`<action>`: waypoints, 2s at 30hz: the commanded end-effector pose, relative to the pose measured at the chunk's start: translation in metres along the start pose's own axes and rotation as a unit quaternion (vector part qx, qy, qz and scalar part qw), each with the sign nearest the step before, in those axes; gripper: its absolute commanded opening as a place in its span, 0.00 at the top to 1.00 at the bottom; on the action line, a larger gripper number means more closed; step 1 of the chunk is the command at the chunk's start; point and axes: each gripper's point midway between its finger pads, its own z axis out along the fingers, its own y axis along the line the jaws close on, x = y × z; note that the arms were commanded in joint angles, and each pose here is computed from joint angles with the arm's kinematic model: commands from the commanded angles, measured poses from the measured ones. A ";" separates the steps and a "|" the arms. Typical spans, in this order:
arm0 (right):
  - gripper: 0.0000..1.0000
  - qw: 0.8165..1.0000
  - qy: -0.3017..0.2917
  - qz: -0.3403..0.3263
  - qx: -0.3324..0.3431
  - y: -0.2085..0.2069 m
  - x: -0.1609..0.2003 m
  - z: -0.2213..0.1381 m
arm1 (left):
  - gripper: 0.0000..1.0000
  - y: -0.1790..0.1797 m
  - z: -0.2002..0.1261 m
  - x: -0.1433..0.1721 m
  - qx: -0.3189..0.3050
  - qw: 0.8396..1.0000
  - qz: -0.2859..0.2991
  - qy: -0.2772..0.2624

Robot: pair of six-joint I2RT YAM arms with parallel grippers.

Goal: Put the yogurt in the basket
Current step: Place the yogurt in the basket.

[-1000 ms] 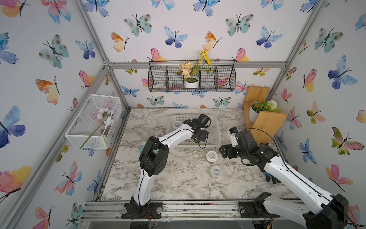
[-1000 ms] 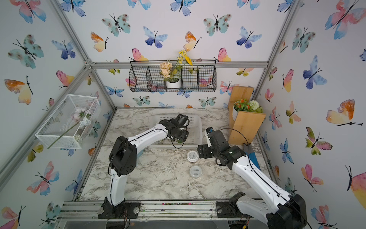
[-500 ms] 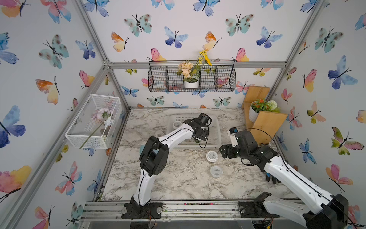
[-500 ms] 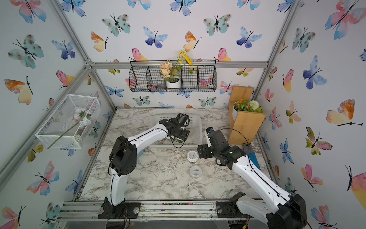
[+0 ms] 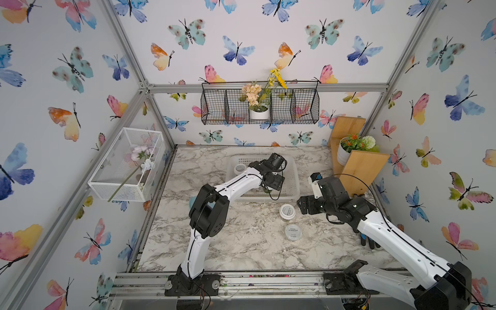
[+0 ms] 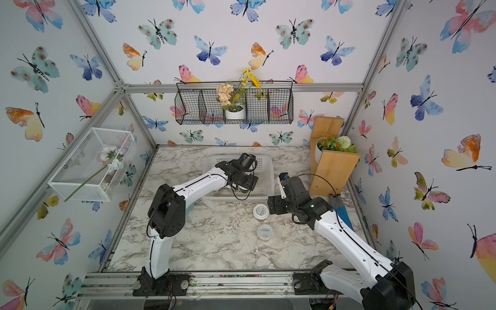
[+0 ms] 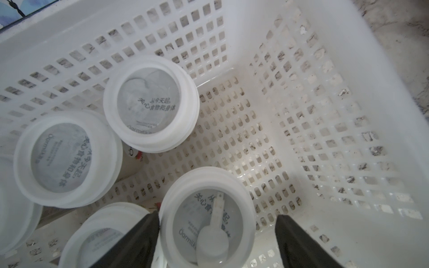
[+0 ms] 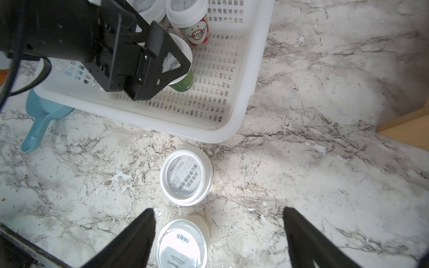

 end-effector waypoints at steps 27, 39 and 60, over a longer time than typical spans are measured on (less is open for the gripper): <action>0.08 0.999 0.033 -0.010 0.003 0.000 0.009 0.017 | 0.15 0.077 -0.219 0.114 -0.021 0.973 -0.096 -0.208; 0.11 0.999 0.021 0.002 -0.036 0.021 -0.020 0.012 | 0.16 0.072 -0.228 0.144 0.027 0.964 -0.126 -0.233; 0.10 0.997 0.058 -0.028 -0.042 0.079 -0.085 0.116 | 0.16 0.064 -0.240 0.143 0.057 0.959 -0.118 -0.250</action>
